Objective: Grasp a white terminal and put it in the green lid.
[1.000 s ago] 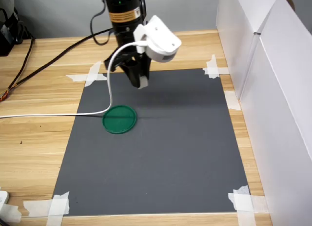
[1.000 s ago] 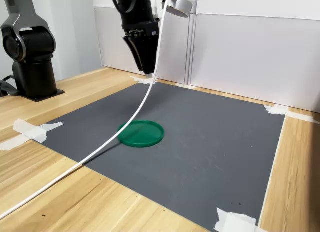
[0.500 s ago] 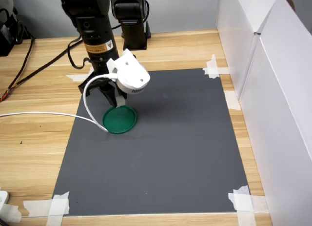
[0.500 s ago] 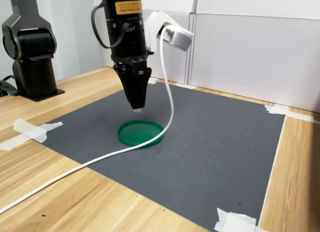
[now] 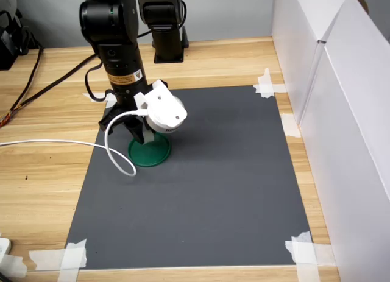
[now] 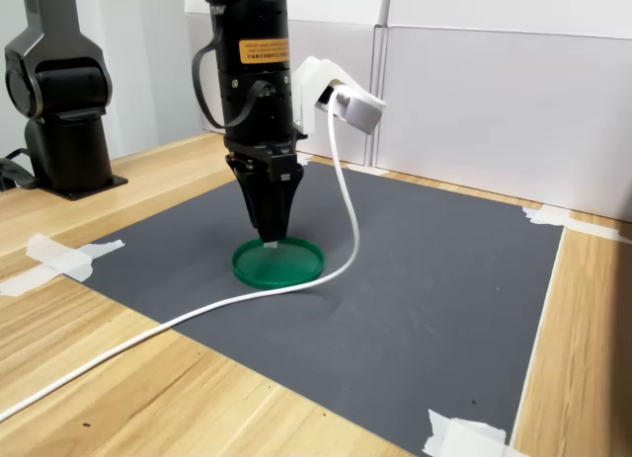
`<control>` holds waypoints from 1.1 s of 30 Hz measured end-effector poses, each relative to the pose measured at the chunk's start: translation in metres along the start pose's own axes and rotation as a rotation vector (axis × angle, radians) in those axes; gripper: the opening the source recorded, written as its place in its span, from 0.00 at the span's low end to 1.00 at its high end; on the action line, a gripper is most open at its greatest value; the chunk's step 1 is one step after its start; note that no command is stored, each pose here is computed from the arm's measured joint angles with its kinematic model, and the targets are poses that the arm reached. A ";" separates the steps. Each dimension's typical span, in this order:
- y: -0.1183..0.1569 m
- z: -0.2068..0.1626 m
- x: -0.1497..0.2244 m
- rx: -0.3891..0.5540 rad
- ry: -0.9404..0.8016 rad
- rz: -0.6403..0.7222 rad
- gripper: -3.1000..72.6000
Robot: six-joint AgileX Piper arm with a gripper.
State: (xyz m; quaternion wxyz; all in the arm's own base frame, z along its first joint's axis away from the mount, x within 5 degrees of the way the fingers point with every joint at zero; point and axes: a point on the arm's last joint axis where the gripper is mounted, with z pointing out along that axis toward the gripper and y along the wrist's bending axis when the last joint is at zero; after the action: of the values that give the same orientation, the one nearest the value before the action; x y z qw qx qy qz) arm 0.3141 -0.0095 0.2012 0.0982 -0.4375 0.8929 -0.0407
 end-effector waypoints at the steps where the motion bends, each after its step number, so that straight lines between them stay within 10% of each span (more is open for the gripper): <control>1: 0.000 0.000 0.000 0.001 0.001 -0.001 0.43; 11: -0.002 0.000 -0.001 0.018 -0.007 -0.004 0.68; 23: -0.004 -0.012 -0.005 0.075 -0.084 0.024 0.71; 33: 0.011 -0.090 -0.010 0.214 -0.364 0.102 0.27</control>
State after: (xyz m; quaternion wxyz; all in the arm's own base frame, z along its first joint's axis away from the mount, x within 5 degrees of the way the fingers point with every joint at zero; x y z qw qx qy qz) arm 0.2926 0.0041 0.2884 0.3058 -0.3789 0.8720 -0.0504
